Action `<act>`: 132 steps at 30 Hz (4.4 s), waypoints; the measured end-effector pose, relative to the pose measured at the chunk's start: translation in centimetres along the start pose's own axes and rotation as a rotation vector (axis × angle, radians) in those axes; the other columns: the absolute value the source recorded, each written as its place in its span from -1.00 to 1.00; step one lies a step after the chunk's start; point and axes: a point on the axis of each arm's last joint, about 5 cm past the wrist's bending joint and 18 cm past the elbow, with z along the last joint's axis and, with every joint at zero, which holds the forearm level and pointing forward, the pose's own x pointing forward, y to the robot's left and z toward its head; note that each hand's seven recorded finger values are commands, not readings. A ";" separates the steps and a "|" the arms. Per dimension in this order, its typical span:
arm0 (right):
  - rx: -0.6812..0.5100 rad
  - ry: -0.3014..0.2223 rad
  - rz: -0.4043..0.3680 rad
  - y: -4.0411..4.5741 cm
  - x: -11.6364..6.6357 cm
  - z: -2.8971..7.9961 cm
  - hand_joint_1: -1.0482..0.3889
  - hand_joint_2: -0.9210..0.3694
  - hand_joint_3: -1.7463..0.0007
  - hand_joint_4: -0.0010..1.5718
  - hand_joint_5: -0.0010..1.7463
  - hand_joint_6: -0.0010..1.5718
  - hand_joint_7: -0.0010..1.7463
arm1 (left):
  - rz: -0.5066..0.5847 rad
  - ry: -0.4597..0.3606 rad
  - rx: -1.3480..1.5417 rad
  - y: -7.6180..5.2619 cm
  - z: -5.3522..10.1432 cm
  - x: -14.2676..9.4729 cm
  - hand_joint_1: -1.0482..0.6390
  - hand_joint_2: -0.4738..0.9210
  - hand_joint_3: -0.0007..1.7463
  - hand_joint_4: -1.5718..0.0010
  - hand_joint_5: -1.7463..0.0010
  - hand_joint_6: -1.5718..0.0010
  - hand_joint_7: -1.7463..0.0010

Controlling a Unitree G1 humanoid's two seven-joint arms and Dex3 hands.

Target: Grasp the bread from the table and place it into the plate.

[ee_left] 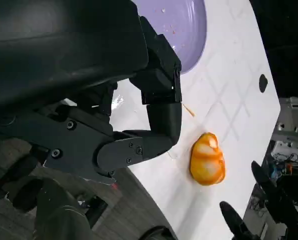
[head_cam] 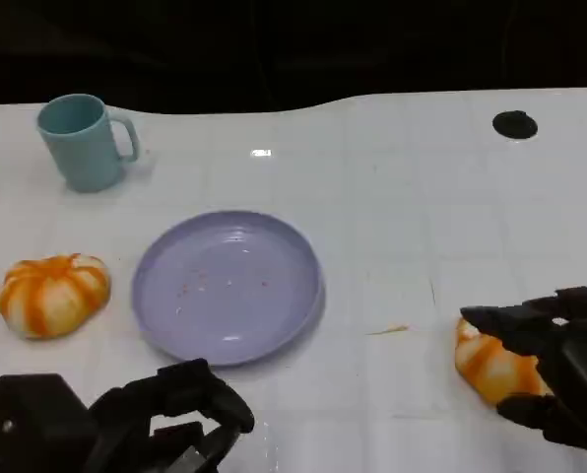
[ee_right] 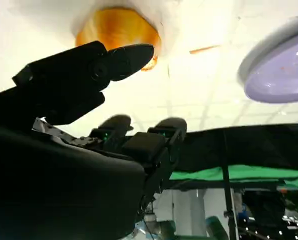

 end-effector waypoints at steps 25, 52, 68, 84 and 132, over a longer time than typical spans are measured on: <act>-0.109 0.115 0.273 3.36 4.5 -1.4 -0.37 -1.00 0.97 -0.80 -0.66 -0.55 -0.99 | -0.008 -0.007 0.005 -0.2 0.1 0.3 -0.17 1.00 -0.38 0.16 -1.00 0.22 -0.63; 0.102 0.024 -0.098 9.07 7.4 -2.5 0.31 -0.26 -0.11 0.18 1.00 -0.02 0.87 | -0.007 -0.007 0.008 -0.6 0.7 0.2 -0.15 1.00 -0.36 0.14 -1.00 0.22 -0.65; 0.147 -0.096 -0.232 8.15 8.5 -1.6 0.32 -0.13 -0.18 0.21 1.00 -0.09 1.00 | -0.009 -0.011 0.009 -0.7 0.8 0.4 -0.12 1.00 -0.34 0.16 -1.00 0.23 -0.66; 0.443 -0.262 -0.168 6.05 11.0 4.0 0.31 -0.10 -0.49 0.19 1.00 -0.10 1.00 | -0.018 -0.011 0.015 -1.2 0.8 0.3 -0.14 1.00 -0.33 0.13 -1.00 0.24 -0.67; 0.328 -0.412 0.514 4.84 17.3 12.8 -0.59 -1.00 0.54 -0.96 -0.88 -0.85 -0.98 | -0.033 -0.013 0.025 -2.0 0.8 0.8 -0.14 0.93 -0.28 0.09 -1.00 0.24 -0.70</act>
